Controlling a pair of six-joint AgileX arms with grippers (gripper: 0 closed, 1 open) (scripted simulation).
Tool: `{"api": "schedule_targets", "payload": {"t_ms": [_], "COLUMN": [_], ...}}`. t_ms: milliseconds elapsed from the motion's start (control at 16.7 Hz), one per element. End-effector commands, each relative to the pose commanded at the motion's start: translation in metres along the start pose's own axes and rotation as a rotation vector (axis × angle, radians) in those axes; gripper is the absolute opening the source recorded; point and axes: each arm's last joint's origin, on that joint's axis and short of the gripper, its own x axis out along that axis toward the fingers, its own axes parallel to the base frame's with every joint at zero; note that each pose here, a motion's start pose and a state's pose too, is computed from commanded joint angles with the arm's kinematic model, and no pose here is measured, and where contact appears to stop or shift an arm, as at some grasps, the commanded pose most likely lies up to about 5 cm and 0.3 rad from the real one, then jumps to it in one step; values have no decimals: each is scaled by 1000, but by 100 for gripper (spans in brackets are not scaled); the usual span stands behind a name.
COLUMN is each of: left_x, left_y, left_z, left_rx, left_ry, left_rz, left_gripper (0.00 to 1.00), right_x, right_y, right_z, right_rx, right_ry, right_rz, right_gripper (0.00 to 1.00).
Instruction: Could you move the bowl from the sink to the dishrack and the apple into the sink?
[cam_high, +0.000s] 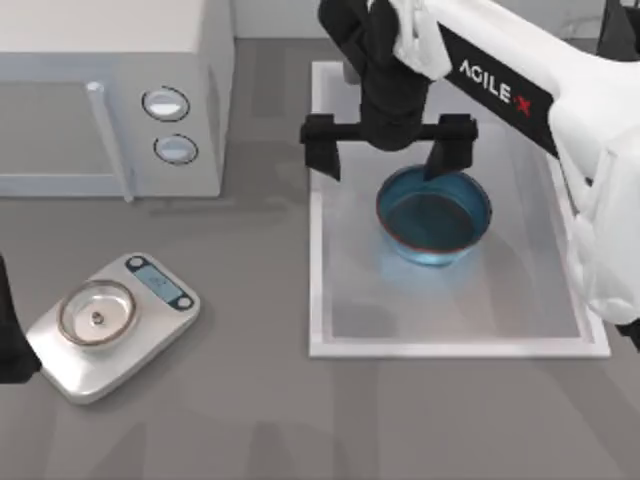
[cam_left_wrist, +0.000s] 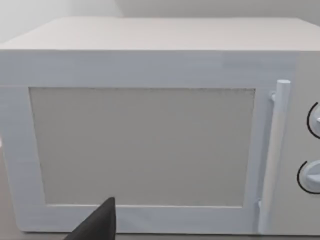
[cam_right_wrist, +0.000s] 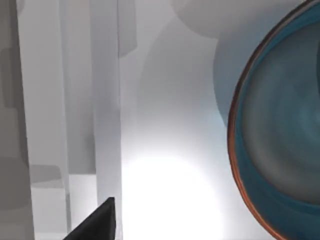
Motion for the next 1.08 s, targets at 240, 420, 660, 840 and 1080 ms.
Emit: {"api": "schedule_targets", "payload": {"t_ms": [240,420,660,840,1080], "left_x": [0,0,0,0,0], "left_y": [0,0,0,0,0], "left_z": [0,0,0,0,0], "left_rx": [0,0,0,0,0], "left_ry": [0,0,0,0,0], "left_rz": [0,0,0,0,0], "left_gripper": [100,100,100,100,100], "right_x": [50,85,91,91,91], "right_y": [2,2,1,1,1], "right_z": [1,-1,-1,-1,-1], "right_rx": [-2,-2,-2,-2,-2], "right_ry": [-2,-2,-1,-1,-1], "right_rz": [1,1,1,1,1], "right_gripper": [100,100,100,85,55]}}
